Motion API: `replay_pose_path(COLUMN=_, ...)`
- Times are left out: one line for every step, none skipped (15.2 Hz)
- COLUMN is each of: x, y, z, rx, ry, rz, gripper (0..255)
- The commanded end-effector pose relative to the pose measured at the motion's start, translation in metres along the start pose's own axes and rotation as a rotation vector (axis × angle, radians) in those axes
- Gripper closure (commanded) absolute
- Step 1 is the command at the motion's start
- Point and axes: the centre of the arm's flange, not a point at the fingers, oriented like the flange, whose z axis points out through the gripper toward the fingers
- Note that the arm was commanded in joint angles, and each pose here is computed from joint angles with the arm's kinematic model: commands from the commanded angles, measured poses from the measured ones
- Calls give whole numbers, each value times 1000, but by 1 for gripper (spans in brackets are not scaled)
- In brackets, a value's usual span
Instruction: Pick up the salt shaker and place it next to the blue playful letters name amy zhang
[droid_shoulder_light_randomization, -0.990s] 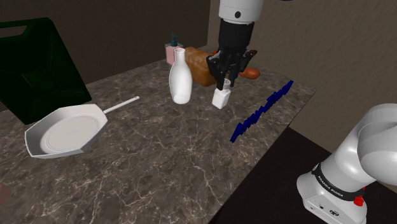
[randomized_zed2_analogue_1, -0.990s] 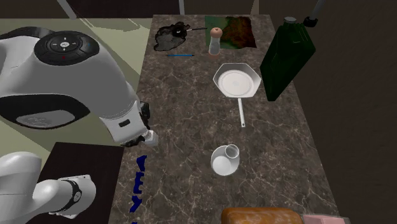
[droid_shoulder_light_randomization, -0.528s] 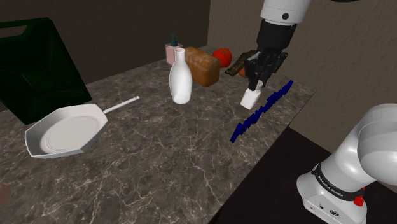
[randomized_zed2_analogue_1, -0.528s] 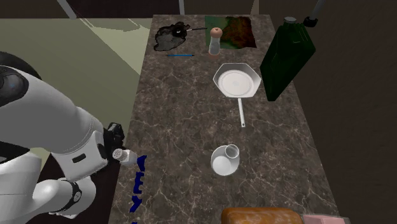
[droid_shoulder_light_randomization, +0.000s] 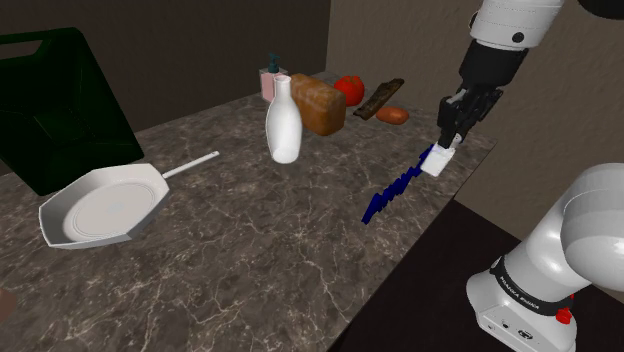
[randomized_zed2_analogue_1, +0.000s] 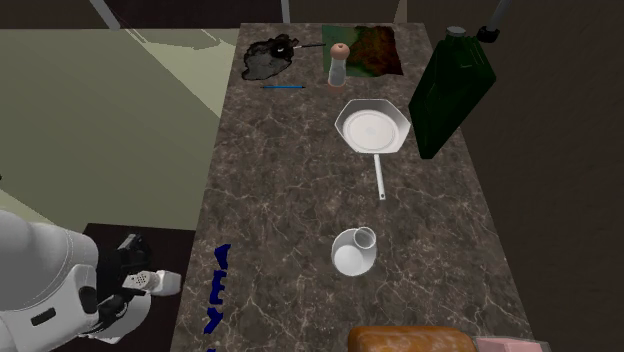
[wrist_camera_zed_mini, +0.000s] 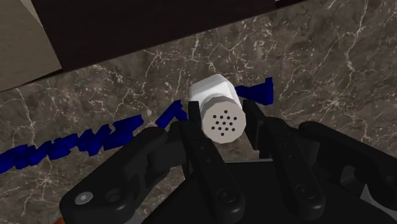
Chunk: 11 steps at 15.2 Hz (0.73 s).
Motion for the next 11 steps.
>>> replay_pose_path(x=-3, y=5, z=9, rx=0, ry=-1, rz=-1, gripper=255)
replay_pose_path(x=-3, y=5, z=14, rx=0, ry=-1, rz=-1, gripper=255)
replay_pose_path(x=-3, y=5, z=19, rx=0, ry=-1, rz=-1, gripper=255)
replay_pose_path(x=-2, y=5, z=25, rx=0, ry=-1, rz=-1, gripper=255)
replay_pose_path(x=-2, y=5, z=30, rx=0, ry=-1, rz=-1, gripper=255)
replay_pose_path(x=-2, y=5, z=35, rx=0, ry=-1, rz=-1, gripper=255)
replay_pose_path(x=-2, y=5, z=40, rx=0, ry=-1, rz=-1, gripper=255)
replay_pose_path(x=-2, y=5, z=46, rx=0, ry=-1, rz=-1, gripper=255)
replay_pose_path(x=-2, y=5, z=51, rx=0, ry=-1, rz=-1, gripper=255)
replay_pose_path(x=-2, y=5, z=56, rx=0, ry=-1, rz=-1, gripper=255)
replay_pose_path(x=-2, y=6, z=62, rx=0, ry=-1, rz=-1, gripper=255)
